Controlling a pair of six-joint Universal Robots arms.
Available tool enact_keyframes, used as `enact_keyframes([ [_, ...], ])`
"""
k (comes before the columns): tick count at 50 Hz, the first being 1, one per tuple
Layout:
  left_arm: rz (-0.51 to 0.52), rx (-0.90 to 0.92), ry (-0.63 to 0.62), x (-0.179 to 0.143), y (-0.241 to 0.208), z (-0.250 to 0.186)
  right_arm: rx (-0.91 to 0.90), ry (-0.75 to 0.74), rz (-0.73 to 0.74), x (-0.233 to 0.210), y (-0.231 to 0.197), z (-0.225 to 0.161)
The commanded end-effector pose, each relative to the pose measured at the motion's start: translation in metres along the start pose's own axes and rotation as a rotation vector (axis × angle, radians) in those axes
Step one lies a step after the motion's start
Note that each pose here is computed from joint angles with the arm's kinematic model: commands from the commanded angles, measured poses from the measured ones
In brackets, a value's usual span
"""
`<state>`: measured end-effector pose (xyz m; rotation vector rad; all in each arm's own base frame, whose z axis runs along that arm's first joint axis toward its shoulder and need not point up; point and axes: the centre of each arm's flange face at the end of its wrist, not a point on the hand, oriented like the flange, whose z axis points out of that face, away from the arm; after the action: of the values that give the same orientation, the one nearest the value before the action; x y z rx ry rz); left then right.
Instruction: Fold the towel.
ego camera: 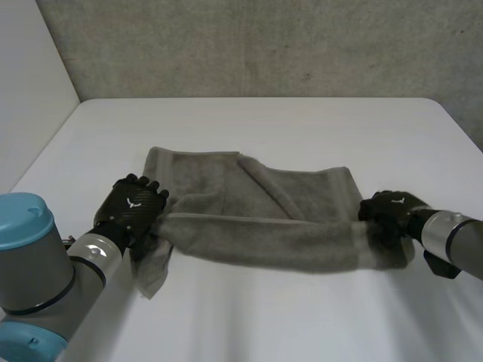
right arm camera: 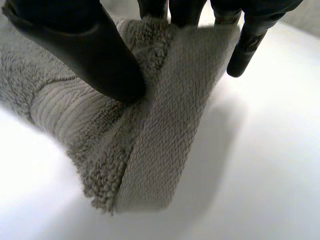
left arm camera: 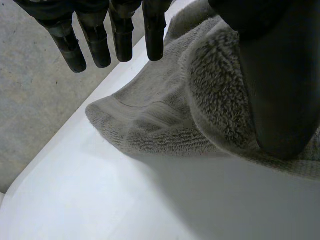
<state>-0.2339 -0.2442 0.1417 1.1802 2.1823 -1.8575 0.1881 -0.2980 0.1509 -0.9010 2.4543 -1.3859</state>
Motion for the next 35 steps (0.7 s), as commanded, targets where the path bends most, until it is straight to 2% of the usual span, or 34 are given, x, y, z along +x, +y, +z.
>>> enact_keyframes([
  [1,-0.046,0.005,0.001,0.0,-0.001,0.001,0.083,0.055,-0.018,0.012,-0.011,-0.017],
  [7,-0.143,0.018,0.01,0.0,-0.005,0.002,0.105,0.08,-0.011,0.023,-0.007,-0.023],
  [15,-0.218,-0.037,0.057,0.008,-0.003,-0.003,0.11,0.076,-0.005,0.027,-0.006,-0.023],
  [26,-0.296,-0.126,0.152,0.023,-0.001,-0.018,0.121,0.093,-0.002,0.034,-0.008,-0.025],
  [35,-0.3,-0.122,0.121,0.015,-0.001,-0.012,0.141,0.099,-0.015,0.035,-0.016,-0.031],
])
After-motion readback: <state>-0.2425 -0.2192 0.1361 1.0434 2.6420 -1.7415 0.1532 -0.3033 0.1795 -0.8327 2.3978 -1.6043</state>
